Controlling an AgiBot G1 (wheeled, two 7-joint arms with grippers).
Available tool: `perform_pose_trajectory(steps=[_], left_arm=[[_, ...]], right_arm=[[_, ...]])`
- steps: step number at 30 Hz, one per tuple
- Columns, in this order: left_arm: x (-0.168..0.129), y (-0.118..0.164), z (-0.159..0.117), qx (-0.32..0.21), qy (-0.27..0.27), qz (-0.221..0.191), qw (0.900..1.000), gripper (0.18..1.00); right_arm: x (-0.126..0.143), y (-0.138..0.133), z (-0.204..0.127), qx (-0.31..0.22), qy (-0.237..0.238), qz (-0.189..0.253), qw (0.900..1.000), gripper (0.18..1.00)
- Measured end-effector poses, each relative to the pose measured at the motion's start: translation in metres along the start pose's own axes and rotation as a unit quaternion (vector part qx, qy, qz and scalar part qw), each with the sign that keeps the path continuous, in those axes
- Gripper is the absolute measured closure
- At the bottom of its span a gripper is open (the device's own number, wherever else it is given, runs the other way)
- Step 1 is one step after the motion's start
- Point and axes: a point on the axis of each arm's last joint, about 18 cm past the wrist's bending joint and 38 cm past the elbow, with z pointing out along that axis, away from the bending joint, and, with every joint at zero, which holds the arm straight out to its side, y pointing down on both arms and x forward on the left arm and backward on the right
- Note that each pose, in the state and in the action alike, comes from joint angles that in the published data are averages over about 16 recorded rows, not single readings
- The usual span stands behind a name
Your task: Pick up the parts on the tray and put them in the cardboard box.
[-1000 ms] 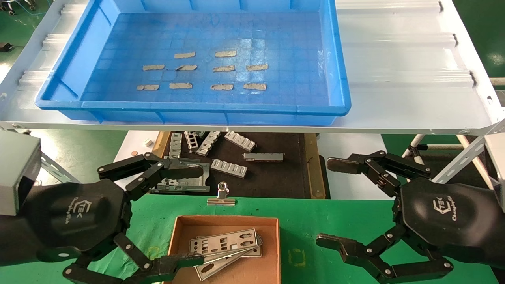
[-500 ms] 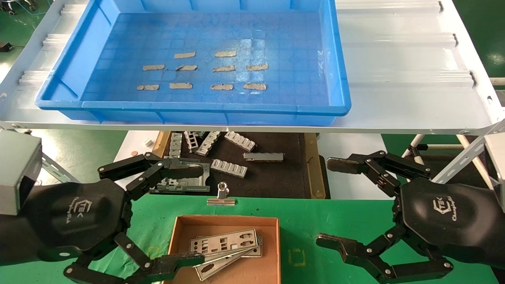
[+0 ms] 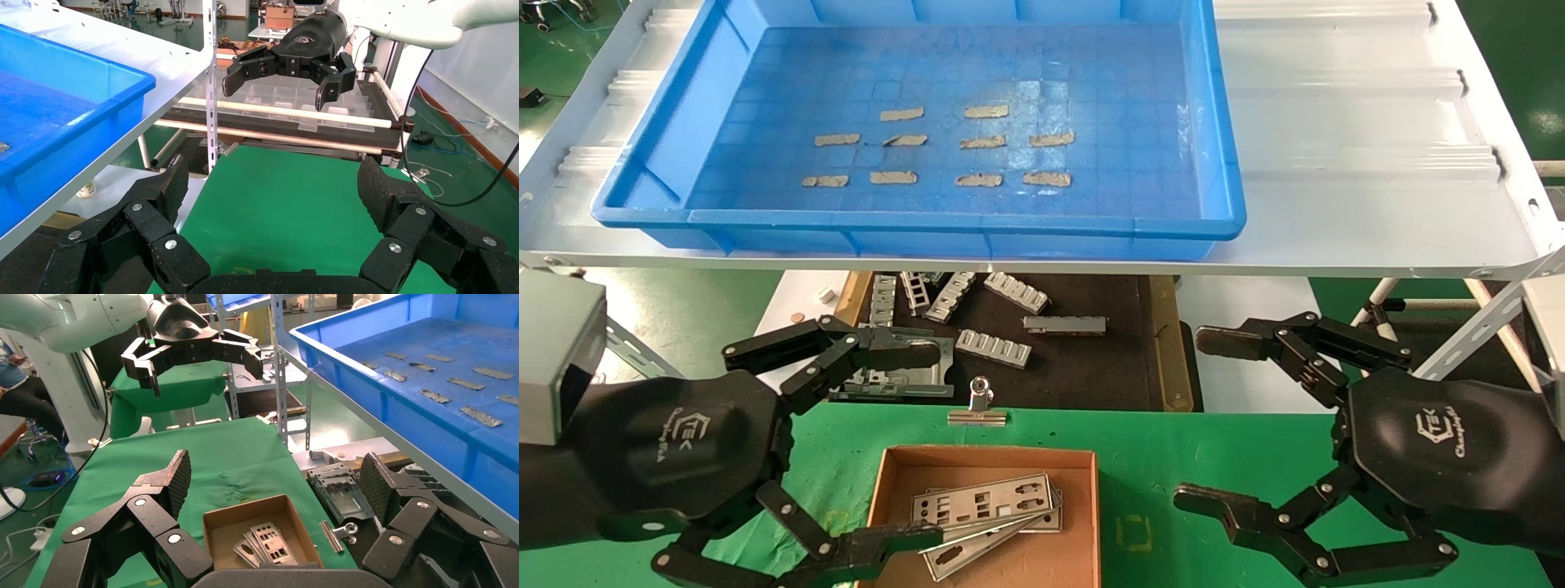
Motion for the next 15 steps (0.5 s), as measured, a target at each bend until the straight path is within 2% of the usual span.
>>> perform_pose_trajectory(steps=[15], left_arm=[[0.0, 0.0, 0.0, 0.0, 0.0, 0.0, 1.0, 0.184]], right_arm=[[0.0, 0.0, 0.0, 0.0, 0.0, 0.0, 1.0, 0.178]])
